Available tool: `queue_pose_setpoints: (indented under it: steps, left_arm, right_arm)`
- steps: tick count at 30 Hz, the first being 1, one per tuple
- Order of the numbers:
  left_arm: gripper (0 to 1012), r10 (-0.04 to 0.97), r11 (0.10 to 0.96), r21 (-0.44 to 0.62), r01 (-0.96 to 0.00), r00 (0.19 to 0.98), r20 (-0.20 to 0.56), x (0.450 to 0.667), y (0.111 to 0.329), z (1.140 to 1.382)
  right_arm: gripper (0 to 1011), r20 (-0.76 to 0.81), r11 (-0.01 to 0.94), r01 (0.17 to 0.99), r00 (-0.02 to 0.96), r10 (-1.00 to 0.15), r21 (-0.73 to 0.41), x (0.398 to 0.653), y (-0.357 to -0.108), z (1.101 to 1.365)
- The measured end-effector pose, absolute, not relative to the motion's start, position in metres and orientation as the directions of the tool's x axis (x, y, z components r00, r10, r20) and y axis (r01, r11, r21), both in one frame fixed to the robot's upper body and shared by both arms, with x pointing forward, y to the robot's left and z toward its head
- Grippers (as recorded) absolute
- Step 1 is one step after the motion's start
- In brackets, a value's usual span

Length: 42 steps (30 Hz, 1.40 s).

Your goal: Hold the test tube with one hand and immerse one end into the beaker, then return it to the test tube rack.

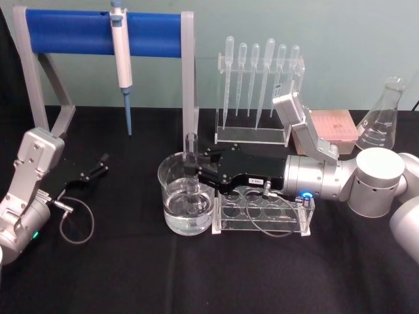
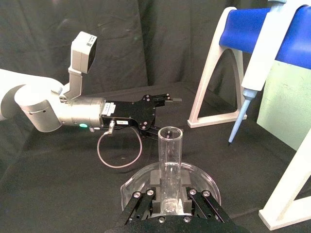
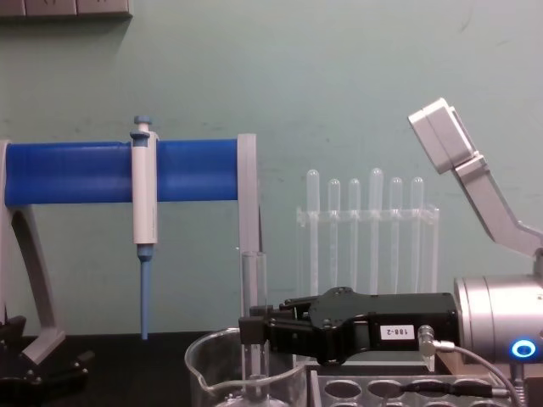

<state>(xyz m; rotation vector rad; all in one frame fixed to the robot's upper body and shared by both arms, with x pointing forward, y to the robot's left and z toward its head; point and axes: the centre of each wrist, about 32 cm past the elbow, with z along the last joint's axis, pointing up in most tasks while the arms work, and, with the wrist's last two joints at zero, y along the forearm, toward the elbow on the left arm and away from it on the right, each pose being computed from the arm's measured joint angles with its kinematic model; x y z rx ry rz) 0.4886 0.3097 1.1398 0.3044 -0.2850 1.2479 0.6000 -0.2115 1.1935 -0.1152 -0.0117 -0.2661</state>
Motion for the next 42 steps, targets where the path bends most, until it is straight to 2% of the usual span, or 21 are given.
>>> queue_pose_setpoints:
  steps: [42]
  left_arm:
    - [1000, 0.880, 0.287, 0.070, -0.955, 0.292, 0.374, 0.4886, 0.3097, 1.1398]
  right_arm:
    - [231, 0.027, 0.958, 0.264, 0.964, -0.263, -0.112, 0.6000, -0.2115, 1.1935]
